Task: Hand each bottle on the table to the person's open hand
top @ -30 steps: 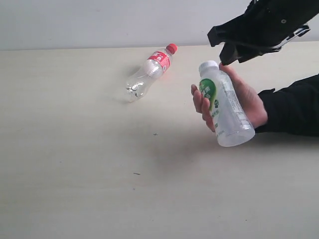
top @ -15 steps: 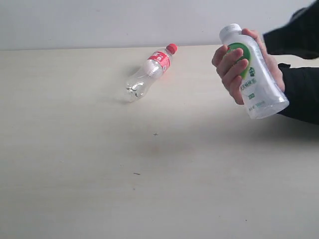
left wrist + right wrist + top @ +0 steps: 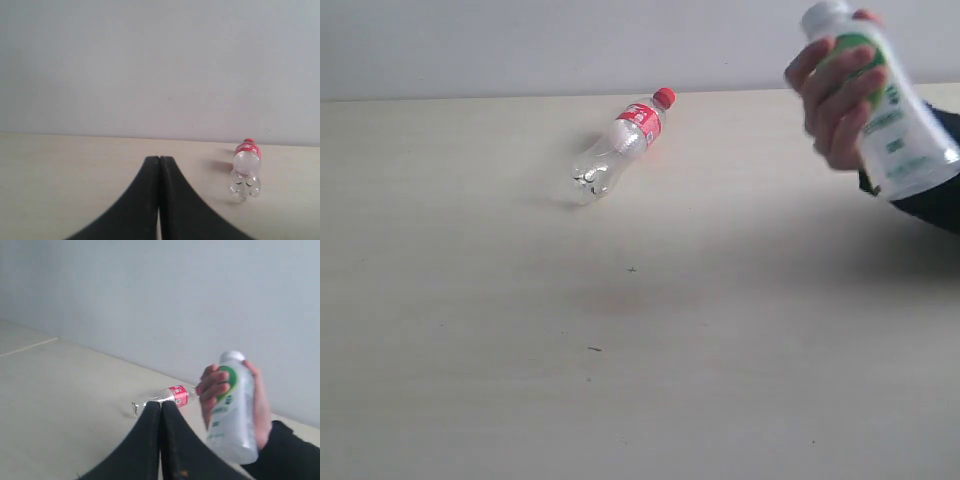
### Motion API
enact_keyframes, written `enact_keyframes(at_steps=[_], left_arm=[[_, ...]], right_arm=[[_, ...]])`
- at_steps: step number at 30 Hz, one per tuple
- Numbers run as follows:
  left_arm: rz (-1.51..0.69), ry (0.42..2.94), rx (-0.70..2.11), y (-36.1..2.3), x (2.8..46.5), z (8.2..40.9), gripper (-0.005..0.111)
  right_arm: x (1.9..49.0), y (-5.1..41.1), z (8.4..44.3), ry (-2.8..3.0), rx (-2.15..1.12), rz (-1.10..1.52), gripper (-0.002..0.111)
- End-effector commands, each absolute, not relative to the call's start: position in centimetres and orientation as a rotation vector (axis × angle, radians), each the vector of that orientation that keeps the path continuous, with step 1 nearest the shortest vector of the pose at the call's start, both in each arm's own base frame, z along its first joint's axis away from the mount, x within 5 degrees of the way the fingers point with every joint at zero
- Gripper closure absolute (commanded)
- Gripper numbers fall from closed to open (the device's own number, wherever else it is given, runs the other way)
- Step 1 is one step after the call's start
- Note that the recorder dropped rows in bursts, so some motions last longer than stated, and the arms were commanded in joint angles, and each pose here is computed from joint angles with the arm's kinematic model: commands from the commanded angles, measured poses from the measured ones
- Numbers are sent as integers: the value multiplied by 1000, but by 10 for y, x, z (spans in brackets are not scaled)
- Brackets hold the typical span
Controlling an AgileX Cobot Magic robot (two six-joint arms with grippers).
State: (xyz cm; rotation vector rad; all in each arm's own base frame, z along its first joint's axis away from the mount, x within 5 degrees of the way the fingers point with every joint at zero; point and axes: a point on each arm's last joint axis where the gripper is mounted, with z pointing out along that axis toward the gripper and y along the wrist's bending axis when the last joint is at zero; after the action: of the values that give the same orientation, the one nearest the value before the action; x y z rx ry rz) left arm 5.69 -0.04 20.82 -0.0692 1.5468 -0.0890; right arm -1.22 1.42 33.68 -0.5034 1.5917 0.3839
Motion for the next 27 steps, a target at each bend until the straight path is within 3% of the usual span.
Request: enact_keyframes(at_steps=[1,27], left_arm=[[-86,1544,-65,0,56,208,107],[-84,1555,-67,0,56,207,107]], right_arm=[[-16,10,318,1660,-584,328,108],[19,18,276,1621,-536,315,108]])
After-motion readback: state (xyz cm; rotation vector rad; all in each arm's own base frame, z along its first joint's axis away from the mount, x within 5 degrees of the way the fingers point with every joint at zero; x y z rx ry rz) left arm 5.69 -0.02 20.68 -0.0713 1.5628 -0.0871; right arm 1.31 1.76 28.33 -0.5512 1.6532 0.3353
